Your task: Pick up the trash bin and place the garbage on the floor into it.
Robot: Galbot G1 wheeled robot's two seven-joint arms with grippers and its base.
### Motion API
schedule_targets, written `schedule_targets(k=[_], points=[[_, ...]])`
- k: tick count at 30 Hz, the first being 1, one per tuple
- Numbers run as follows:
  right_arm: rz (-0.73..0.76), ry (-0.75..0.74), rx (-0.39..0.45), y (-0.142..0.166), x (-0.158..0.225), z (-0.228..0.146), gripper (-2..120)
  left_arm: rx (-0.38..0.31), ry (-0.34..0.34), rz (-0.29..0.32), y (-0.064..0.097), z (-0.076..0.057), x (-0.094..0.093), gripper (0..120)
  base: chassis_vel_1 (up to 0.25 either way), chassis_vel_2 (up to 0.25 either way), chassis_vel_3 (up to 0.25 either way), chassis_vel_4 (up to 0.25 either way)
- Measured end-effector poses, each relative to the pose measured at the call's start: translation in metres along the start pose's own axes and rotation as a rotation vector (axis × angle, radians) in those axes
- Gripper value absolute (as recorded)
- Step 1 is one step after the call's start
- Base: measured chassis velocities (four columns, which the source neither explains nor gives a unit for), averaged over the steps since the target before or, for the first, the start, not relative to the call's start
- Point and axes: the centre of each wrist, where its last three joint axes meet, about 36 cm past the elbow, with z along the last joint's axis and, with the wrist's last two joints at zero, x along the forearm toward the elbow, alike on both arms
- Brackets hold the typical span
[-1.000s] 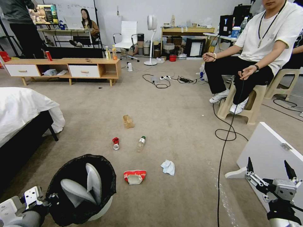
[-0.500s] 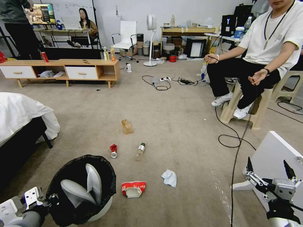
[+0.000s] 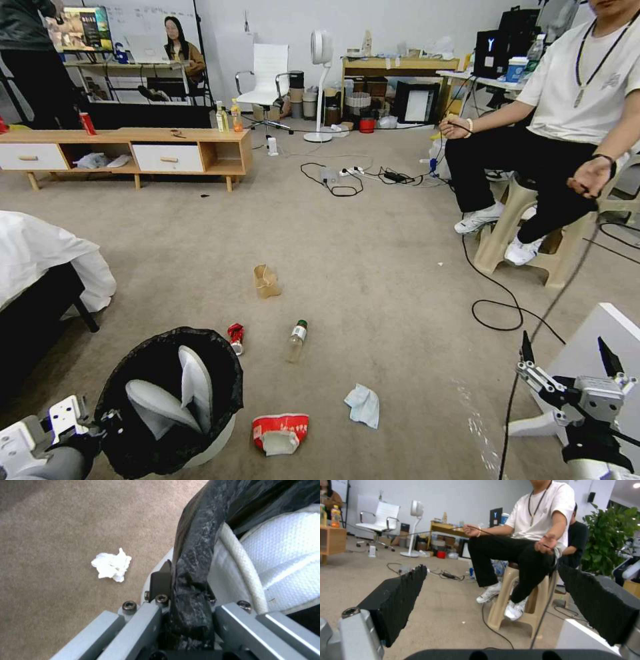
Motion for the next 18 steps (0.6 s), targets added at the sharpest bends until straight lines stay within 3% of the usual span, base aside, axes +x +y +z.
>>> schedule_targets(k=[18], points=[[-0.025,-0.004,0.012,-0.0002,0.0007,-0.0007,100,-0.008,-0.001,-0.004,0.0014,-0.0003,0.0006,2,-0.001,0.003,0.003,-0.001]])
